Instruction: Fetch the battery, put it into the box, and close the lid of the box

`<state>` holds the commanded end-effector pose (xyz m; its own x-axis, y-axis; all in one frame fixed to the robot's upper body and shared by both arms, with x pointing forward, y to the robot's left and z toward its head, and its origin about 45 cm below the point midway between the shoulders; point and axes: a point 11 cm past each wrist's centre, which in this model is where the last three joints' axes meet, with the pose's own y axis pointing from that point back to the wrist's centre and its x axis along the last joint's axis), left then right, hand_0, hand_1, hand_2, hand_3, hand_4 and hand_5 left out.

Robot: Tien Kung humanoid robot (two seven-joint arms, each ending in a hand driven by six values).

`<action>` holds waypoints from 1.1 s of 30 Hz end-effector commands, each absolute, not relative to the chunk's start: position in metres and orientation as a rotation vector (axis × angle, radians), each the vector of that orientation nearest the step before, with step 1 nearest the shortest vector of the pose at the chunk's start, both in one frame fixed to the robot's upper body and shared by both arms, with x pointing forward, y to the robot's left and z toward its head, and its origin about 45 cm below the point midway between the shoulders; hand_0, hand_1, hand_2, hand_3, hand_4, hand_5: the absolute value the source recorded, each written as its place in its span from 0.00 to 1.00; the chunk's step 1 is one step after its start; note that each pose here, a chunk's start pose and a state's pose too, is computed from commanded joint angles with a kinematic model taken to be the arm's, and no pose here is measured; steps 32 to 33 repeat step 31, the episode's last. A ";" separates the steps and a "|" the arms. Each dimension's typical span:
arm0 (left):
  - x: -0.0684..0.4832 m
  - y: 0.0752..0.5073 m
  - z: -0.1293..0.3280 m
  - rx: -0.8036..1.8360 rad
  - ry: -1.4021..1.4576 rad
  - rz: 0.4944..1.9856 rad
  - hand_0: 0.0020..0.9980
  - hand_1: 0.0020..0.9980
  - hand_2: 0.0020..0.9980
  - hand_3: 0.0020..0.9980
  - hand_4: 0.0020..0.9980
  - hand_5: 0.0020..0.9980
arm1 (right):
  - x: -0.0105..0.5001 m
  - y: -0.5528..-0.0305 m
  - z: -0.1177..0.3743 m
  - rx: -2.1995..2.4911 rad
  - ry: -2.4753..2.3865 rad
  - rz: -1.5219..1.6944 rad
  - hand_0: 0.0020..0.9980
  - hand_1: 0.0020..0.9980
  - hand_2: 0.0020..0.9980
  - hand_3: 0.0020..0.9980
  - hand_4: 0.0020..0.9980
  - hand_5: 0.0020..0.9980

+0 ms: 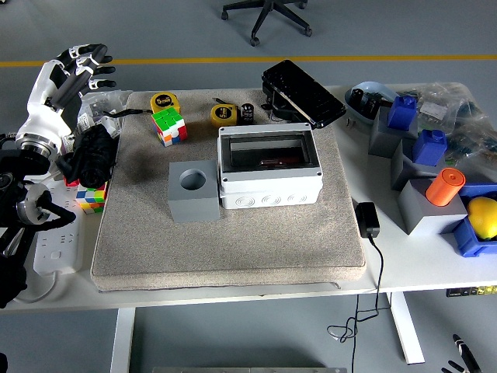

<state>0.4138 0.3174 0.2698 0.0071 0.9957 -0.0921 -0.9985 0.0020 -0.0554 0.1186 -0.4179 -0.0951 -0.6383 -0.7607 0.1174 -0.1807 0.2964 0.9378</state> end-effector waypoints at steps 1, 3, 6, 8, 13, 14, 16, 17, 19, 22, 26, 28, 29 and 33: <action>0.414 0.317 0.270 -0.116 0.031 1.564 0.41 0.56 0.56 0.58 0.97 0.44 | 0.119 -0.418 -0.095 0.835 -2.009 -1.346 0.77 0.69 0.70 0.71 1.00 0.68; 0.414 0.317 0.270 -0.121 0.047 1.560 0.41 0.56 0.56 0.58 0.97 0.44 | 0.119 -0.419 -0.095 0.831 -2.014 -1.348 0.77 0.69 0.70 0.71 1.00 0.68; 0.414 0.316 0.271 -0.126 0.056 1.557 0.41 0.56 0.56 0.58 0.96 0.44 | 0.119 -0.419 -0.095 0.830 -2.014 -1.348 0.76 0.69 0.70 0.71 1.00 0.68; 0.415 0.316 0.271 -0.128 0.055 1.556 0.41 0.56 0.56 0.58 0.96 0.44 | 0.118 -0.419 -0.095 0.829 -2.014 -1.350 0.76 0.69 0.70 0.71 1.00 0.68; 0.415 0.317 0.274 -0.131 0.049 1.556 0.41 0.56 0.56 0.58 0.96 0.43 | 0.118 -0.417 -0.096 0.831 -2.011 -1.354 0.77 0.69 0.70 0.71 1.00 0.68; 0.415 0.317 0.274 -0.131 0.049 1.556 0.41 0.56 0.56 0.58 0.96 0.43 | 0.118 -0.417 -0.096 0.831 -2.012 -1.353 0.77 0.69 0.70 0.71 1.00 0.68; 0.415 0.318 0.273 -0.129 0.049 1.558 0.41 0.56 0.56 0.58 0.96 0.43 | 0.118 -0.417 -0.096 0.832 -2.013 -1.352 0.77 0.69 0.70 0.71 1.00 0.68; 0.414 0.318 0.273 -0.128 0.050 1.558 0.41 0.56 0.56 0.58 0.96 0.43 | 0.118 -0.416 -0.096 0.832 -2.012 -1.352 0.77 0.69 0.70 0.71 1.00 0.68; 0.414 0.317 0.272 -0.126 0.052 1.557 0.41 0.56 0.56 0.58 0.96 0.43 | 0.116 -0.416 -0.096 0.829 -2.008 -1.354 0.76 0.69 0.70 0.70 1.00 0.66; 0.414 0.317 0.271 -0.121 0.054 1.554 0.41 0.56 0.56 0.58 0.96 0.43 | 0.114 -0.416 -0.097 0.824 -2.006 -1.358 0.76 0.69 0.70 0.70 1.00 0.66; 0.413 0.317 0.269 -0.115 0.056 1.552 0.41 0.56 0.56 0.58 0.96 0.43 | 0.111 -0.417 -0.097 0.818 -2.004 -1.365 0.76 0.69 0.65 0.56 1.00 0.66; 0.413 0.316 0.269 -0.112 0.054 1.549 0.41 0.56 0.56 0.58 0.96 0.43 | 0.110 -0.419 -0.097 0.810 -2.006 -1.364 0.76 0.69 0.65 0.56 1.00 0.66; 0.414 0.316 0.269 -0.111 0.053 1.547 0.41 0.56 0.56 0.58 0.96 0.43 | 0.109 -0.419 -0.097 0.809 -2.006 -1.365 0.76 0.69 0.65 0.56 1.00 0.66; 0.413 0.315 0.270 -0.111 0.052 1.546 0.41 0.56 0.56 0.58 0.96 0.43 | 0.109 -0.419 -0.097 0.808 -2.004 -1.366 0.76 0.69 0.65 0.56 1.00 0.66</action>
